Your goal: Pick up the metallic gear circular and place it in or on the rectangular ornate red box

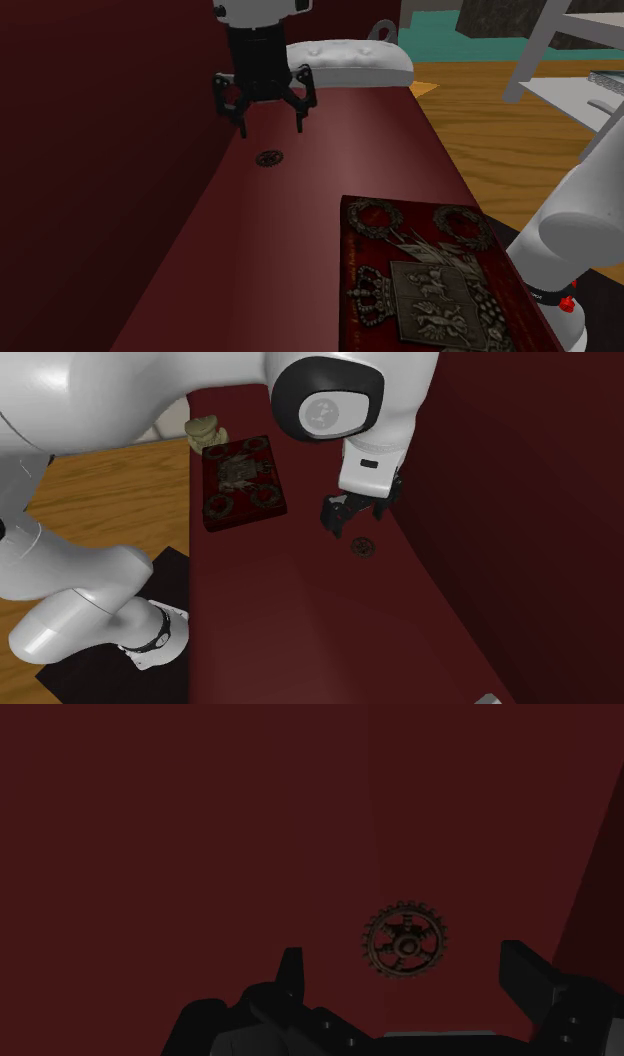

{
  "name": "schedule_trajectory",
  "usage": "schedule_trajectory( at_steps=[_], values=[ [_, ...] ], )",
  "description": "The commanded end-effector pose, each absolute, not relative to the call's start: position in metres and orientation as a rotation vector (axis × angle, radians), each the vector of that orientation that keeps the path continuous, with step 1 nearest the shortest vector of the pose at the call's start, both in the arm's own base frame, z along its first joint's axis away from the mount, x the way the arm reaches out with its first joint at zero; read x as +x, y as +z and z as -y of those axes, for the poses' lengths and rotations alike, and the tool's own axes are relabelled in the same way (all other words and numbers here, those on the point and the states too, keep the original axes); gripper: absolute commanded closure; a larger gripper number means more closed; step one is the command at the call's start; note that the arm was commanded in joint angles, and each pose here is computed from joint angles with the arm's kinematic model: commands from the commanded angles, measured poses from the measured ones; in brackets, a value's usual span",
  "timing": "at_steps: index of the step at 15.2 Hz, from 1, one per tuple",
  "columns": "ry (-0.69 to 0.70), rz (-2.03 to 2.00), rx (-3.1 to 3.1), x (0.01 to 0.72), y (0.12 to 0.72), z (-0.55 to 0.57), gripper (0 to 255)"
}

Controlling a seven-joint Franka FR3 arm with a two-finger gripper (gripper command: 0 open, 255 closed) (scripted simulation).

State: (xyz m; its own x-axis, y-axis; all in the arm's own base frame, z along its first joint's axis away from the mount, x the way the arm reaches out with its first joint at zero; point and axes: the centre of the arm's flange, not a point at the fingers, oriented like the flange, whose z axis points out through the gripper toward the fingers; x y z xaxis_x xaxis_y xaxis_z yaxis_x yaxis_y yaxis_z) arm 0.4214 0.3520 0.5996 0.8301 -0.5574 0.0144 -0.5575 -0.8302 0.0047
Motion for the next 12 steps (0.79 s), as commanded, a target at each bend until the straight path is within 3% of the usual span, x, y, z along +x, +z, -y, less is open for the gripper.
schedule_trajectory(
  at_steps=[1, 12],
  values=[
    [0.014, 0.953, 2.991, 0.431, 0.600, -0.367, 0],
    [0.014, 0.953, 2.991, 0.432, 0.560, -0.366, 0]
  ],
)
